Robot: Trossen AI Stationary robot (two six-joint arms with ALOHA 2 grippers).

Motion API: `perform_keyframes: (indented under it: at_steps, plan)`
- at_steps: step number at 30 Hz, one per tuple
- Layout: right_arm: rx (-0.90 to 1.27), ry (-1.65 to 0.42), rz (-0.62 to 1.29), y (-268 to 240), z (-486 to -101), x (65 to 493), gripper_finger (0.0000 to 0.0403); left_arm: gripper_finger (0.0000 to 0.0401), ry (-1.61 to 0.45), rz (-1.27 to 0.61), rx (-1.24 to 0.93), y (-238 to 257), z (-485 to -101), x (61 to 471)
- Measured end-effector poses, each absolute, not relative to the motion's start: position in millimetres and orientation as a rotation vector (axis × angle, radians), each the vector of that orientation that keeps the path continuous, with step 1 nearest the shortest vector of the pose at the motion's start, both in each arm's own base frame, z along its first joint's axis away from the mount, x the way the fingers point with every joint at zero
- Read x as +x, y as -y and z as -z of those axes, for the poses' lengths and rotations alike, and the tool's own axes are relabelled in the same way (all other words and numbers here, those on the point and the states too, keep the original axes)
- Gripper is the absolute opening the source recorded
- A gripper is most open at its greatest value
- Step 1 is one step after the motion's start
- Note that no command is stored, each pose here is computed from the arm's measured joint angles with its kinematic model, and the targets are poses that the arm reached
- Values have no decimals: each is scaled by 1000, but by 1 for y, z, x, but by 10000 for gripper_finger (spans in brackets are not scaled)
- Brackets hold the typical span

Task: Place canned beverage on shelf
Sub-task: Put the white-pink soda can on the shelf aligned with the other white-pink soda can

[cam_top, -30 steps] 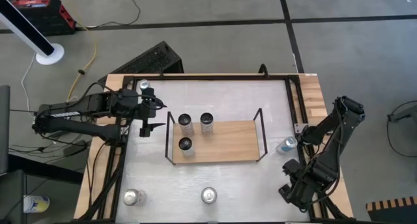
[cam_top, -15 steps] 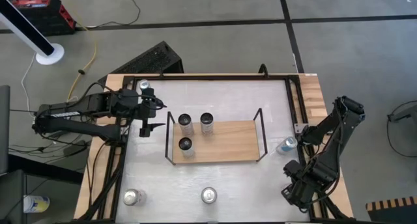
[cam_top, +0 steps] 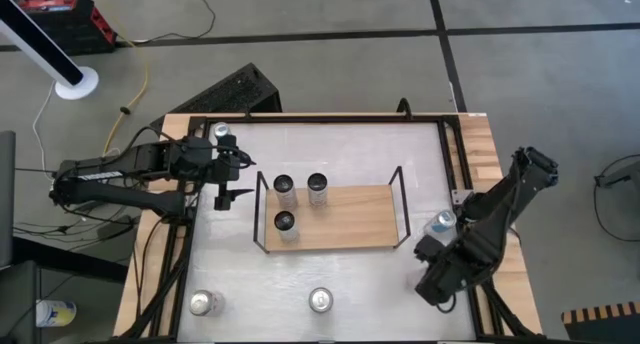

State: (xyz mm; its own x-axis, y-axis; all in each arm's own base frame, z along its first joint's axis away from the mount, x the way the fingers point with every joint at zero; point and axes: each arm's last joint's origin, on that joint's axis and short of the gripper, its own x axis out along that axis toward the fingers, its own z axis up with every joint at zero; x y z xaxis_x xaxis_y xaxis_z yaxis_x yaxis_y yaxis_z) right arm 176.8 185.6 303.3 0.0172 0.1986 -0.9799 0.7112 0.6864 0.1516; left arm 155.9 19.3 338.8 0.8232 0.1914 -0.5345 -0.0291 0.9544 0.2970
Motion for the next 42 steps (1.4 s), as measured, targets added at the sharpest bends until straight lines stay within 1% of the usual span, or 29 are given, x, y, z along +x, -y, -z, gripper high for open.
perform_keyframes:
  at_steps: [7, 15, 18, 24, 27, 35, 42]
  plan:
    - [732, -1458, 348, -160, -321, 205, 272, 318, -594, -119, 284, -19, -339, 156]
    - [580, -1335, 217, -124, -340, 232, 271, 318, -594, -119, 284, -19, -339, 156]
    - [502, -1287, 206, -109, -344, 240, 271, 318, -594, -119, 284, -19, -339, 156]
    - [414, -1234, 227, -73, -347, 254, 271, 318, -593, -124, 267, -19, -339, 156]
    - [375, -1242, 224, -59, -343, 263, 271, 318, -592, -128, 251, -19, -339, 156]
    - [318, -1368, 191, -37, -325, 279, 271, 318, -602, -143, 196, -19, -337, 155]
    - [267, -1350, 164, -34, -329, 280, 271, 318, -617, -155, 142, -19, -336, 154]
